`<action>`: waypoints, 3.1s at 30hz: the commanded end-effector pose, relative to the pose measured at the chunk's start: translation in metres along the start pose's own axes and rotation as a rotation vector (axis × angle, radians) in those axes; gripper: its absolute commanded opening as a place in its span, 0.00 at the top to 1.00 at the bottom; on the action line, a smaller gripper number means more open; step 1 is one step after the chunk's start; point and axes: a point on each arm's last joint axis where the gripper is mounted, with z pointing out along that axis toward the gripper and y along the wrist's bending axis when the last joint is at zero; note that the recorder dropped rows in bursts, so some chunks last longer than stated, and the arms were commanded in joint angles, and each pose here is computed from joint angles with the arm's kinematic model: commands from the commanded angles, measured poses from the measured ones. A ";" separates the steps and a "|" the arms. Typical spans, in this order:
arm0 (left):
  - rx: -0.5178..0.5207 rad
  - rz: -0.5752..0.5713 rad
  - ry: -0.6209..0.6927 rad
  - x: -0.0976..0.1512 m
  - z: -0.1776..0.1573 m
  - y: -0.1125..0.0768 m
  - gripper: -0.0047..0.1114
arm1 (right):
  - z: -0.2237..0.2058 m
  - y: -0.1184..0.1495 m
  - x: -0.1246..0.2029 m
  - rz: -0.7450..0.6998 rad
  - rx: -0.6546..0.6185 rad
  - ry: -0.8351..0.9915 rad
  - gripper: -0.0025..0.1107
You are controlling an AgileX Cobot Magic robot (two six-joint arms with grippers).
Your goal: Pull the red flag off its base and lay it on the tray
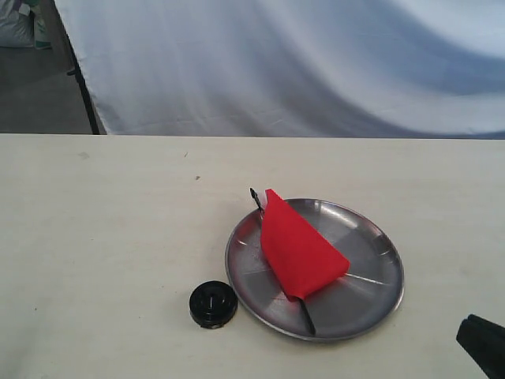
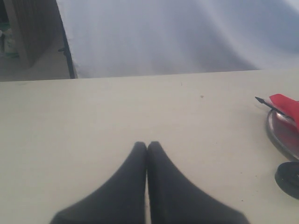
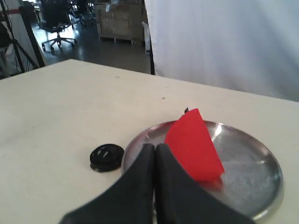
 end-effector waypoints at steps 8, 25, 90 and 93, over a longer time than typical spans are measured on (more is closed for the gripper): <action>0.002 -0.021 -0.004 0.000 0.000 0.000 0.96 | -0.010 -0.003 0.015 -0.037 0.027 0.105 0.98; 0.002 -0.021 -0.004 0.000 0.000 0.000 0.96 | -0.010 -0.002 0.015 -0.084 0.010 0.107 0.98; 0.002 -0.021 -0.004 0.000 0.000 0.000 0.96 | -0.018 -0.029 0.014 -0.006 0.535 0.098 0.98; 0.002 -0.021 -0.004 0.000 0.000 0.000 0.96 | -0.018 -0.029 0.014 -0.006 0.535 0.098 0.98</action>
